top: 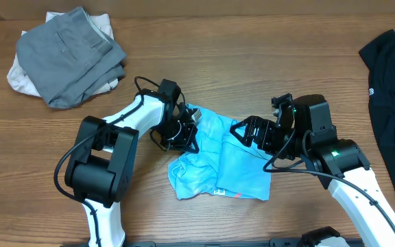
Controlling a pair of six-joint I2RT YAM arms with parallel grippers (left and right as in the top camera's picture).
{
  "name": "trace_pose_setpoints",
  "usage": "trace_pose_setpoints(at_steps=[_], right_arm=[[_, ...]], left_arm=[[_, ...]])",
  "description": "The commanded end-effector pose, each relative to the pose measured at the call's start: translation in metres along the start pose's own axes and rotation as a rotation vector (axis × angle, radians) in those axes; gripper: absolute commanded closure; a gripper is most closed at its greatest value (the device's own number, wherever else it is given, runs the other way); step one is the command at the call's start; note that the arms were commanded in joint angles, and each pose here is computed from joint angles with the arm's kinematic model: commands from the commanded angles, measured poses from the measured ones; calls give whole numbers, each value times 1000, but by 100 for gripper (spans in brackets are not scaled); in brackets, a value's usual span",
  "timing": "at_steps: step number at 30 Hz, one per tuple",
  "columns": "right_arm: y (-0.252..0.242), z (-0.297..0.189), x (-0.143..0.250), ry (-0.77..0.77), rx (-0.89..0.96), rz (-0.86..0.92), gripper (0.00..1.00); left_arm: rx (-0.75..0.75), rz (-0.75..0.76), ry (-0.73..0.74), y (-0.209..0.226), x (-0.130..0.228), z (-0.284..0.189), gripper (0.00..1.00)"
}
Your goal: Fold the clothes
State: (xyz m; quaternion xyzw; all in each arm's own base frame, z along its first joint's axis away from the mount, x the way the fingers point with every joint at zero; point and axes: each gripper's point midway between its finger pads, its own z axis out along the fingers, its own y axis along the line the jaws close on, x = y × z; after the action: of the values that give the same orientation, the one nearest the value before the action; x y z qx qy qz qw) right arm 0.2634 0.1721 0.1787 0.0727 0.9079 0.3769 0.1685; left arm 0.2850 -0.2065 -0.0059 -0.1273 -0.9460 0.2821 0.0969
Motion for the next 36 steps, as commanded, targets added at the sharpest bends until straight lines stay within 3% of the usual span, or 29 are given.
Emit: trace_pose_setpoints(at_steps=[1, 7, 20, 29, 36], right_arm=[[1, -1, -2, -9, 0, -13, 0], [1, -1, -2, -11, 4, -13, 0], [-14, -1, -6, -39, 81, 1, 0], [-24, -2, -6, -53, 137, 13, 0], [-38, 0, -6, -52, 197, 31, 0]], left_arm=[[-322, -136, 137, 76, 38, 25, 96], [-468, -295, 138, 115, 49, 1, 96], [-483, -778, 133, 189, 90, -70, 96], [-531, -800, 48, 177, 82, -120, 96], [-580, -671, -104, 127, 66, -168, 96]])
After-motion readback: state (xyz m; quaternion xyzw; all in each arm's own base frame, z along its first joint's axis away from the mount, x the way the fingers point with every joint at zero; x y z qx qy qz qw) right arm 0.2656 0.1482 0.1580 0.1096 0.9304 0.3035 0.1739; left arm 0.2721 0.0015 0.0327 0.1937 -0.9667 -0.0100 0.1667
